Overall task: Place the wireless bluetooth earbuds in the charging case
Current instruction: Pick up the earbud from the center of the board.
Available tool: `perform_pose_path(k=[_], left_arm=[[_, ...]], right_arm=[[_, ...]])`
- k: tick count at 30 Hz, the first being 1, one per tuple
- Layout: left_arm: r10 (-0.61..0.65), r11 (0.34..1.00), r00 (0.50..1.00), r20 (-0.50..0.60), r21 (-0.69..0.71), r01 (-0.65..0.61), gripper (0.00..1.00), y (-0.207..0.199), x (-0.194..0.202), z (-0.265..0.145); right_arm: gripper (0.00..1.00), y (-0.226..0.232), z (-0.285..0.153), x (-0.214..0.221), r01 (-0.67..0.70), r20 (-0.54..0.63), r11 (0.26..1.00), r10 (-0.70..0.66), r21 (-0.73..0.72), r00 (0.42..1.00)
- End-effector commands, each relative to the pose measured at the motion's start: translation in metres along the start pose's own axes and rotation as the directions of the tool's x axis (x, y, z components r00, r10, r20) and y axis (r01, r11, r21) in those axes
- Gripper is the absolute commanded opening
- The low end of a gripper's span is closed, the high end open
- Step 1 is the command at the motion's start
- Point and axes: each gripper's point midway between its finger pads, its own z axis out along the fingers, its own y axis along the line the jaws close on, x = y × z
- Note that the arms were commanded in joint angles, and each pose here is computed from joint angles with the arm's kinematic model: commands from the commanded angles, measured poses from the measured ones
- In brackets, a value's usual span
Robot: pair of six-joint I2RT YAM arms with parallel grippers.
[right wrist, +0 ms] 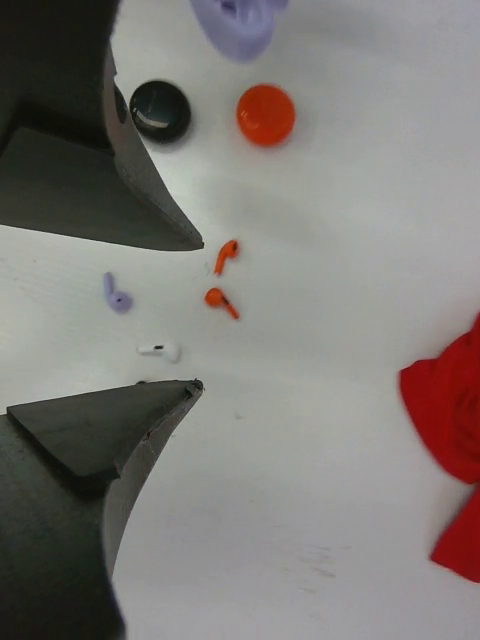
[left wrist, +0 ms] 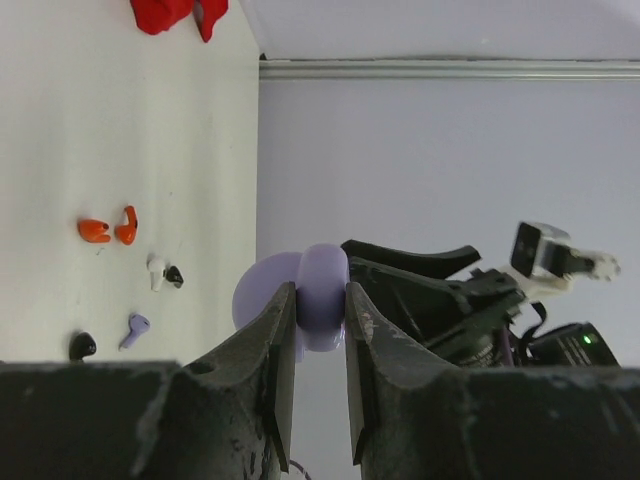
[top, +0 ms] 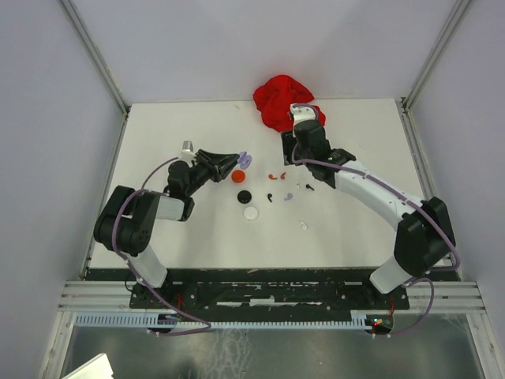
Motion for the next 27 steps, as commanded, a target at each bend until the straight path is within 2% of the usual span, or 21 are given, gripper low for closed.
perform_pose_path(k=[1, 4, 12, 19, 27], left_arm=[[0.148, 0.989, 0.989, 0.025, 0.001, -0.148, 0.03, -0.013, -0.006, -0.01], [0.187, 0.982, 0.982, 0.029, -0.024, -0.186, 0.03, -0.015, -0.007, -0.014], [0.243, 0.969, 0.969, 0.038, -0.05, -0.241, 0.03, -0.018, -0.007, -0.022], [0.237, 0.97, 0.971, 0.041, -0.059, -0.235, 0.03, -0.012, -0.009, -0.023], [0.235, 0.971, 0.971, 0.044, -0.063, -0.232, 0.03, -0.009, -0.012, -0.024]], right_arm=[[0.62, -0.012, -0.001, 0.071, 0.047, -0.37, 0.999, -0.036, 0.022, 0.928], [0.61, -0.005, 0.007, 0.09, 0.024, -0.436, 1.0, -0.018, 0.008, 0.9], [0.6, 0.009, 0.022, 0.131, -0.005, -0.516, 0.999, -0.021, -0.048, 0.856], [0.6, 0.04, 0.028, 0.142, -0.046, -0.52, 0.982, -0.056, -0.183, 0.852], [0.62, 0.058, 0.037, 0.159, -0.065, -0.546, 0.969, -0.078, -0.237, 0.834]])
